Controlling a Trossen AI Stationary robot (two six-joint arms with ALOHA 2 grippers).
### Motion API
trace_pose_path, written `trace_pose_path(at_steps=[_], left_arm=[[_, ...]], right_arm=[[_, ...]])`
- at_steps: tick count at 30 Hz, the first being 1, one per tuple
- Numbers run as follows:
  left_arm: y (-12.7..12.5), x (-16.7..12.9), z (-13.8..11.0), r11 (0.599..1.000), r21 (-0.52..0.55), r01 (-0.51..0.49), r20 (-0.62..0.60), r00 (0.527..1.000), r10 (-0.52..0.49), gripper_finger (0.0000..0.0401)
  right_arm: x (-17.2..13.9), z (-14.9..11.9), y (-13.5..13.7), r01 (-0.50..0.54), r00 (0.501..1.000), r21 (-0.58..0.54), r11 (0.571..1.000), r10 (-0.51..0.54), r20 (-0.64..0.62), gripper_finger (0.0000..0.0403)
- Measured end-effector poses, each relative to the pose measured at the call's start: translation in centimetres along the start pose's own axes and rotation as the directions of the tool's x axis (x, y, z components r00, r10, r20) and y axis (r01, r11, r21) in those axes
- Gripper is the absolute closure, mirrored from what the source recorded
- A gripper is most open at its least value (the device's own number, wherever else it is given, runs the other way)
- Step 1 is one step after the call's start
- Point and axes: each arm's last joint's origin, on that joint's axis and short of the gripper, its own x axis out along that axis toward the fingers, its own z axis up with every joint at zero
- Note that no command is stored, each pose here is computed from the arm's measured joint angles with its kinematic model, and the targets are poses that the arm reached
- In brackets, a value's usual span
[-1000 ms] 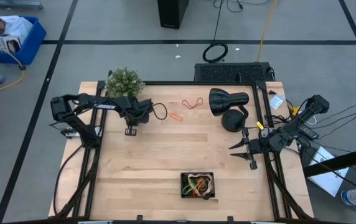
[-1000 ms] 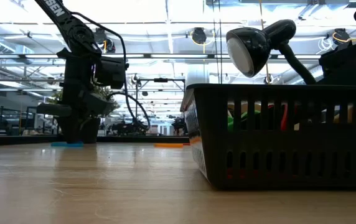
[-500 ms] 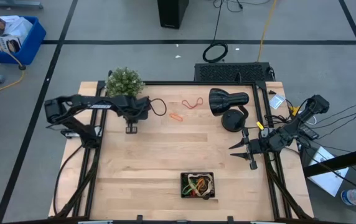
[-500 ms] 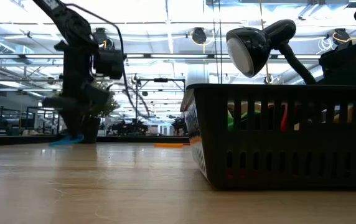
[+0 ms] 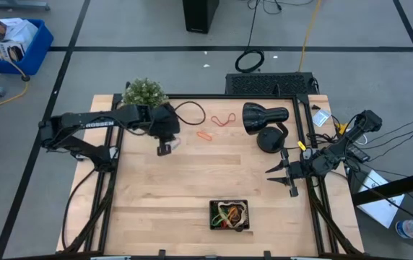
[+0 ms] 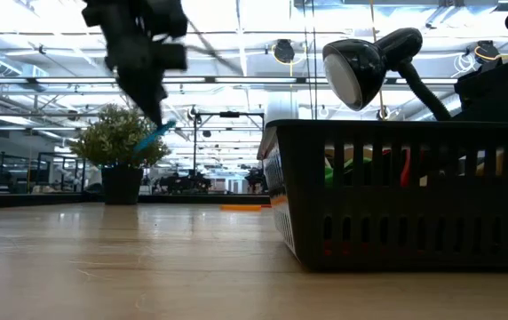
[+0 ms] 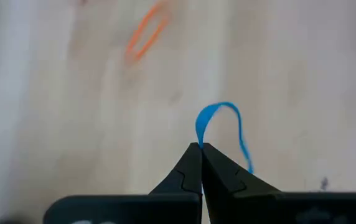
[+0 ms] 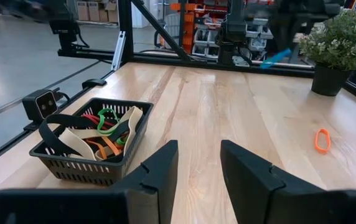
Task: Pick and place rubber bands into bin
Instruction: Put the blue rubber band into the black bin
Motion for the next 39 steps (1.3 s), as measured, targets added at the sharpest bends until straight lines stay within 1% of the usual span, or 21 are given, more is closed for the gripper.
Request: trace_pose_path(at_steps=[3, 5, 7, 11, 15, 17, 19, 25, 29, 32, 36, 39], left_arm=[[-1.7, -0.8, 2.0, 0.995, 0.054, 0.079, 0.146, 0.986, -0.086, 0.0399], [-3.1, -1.0, 3.0, 0.986, 0.121, 0.118, 0.220, 0.965, -0.143, 0.0399], [-4.6, -1.2, 3.9, 0.971, 0.189, 0.147, 0.301, 0.932, -0.200, 0.0399], [-7.7, -2.0, 5.5, 0.941, 0.303, 0.153, 0.447, 0.849, -0.282, 0.0399], [-10.6, -1.9, 6.6, 0.921, 0.375, 0.104, 0.533, 0.789, -0.307, 0.0398], [-11.9, -1.5, 7.2, 0.908, 0.408, 0.097, 0.572, 0.748, -0.338, 0.0399], [-13.2, -0.6, 7.6, 0.894, 0.435, 0.105, 0.579, 0.728, -0.367, 0.0399], [-16.9, 3.6, 8.6, 0.854, 0.511, 0.095, 0.607, 0.664, -0.437, 0.0399], [-18.9, 6.5, 8.6, 0.815, 0.563, 0.136, 0.585, 0.632, -0.509, 0.0398], [-19.9, 8.7, 8.3, 0.803, 0.576, 0.155, 0.565, 0.635, -0.527, 0.0398], [-20.7, 11.7, 7.8, 0.806, 0.559, 0.194, 0.543, 0.649, -0.533, 0.0395], [-21.1, 13.4, 7.3, 0.801, 0.561, 0.211, 0.523, 0.660, -0.540, 0.0398]], right_arm=[[0.0, 0.0, 0.0, 0.000, 1.000, 0.002, 1.000, 0.000, 0.003, 0.0286], [0.0, 0.0, 0.0, 0.000, 1.000, 0.002, 1.000, 0.000, 0.004, 0.0287], [0.0, 0.1, 0.0, 0.000, 1.000, 0.003, 1.000, 0.000, 0.005, 0.0286], [0.0, 0.1, 0.0, 0.000, 1.000, 0.004, 1.000, 0.000, 0.007, 0.0287], [0.0, 0.1, 0.0, 0.000, 1.000, 0.007, 1.000, 0.000, 0.012, 0.0287], [0.0, 0.1, 0.0, 0.000, 1.000, 0.007, 1.000, 0.000, 0.013, 0.0286], [0.0, 0.1, 0.0, 0.000, 1.000, 0.008, 1.000, 0.000, 0.014, 0.0286], [0.0, 0.2, 0.0, 0.000, 1.000, 0.009, 1.000, 0.000, 0.014, 0.0287], [0.0, 0.2, 0.0, 0.000, 1.000, 0.009, 1.000, 0.000, 0.015, 0.0286], [0.0, 0.2, 0.0, 0.000, 1.000, 0.009, 1.000, 0.000, 0.015, 0.0286], [0.0, 0.2, 0.0, 0.000, 1.000, 0.009, 1.000, 0.000, 0.015, 0.0287], [0.0, 0.1, 0.0, 0.000, 1.000, 0.013, 1.000, 0.000, 0.013, 0.0286]])
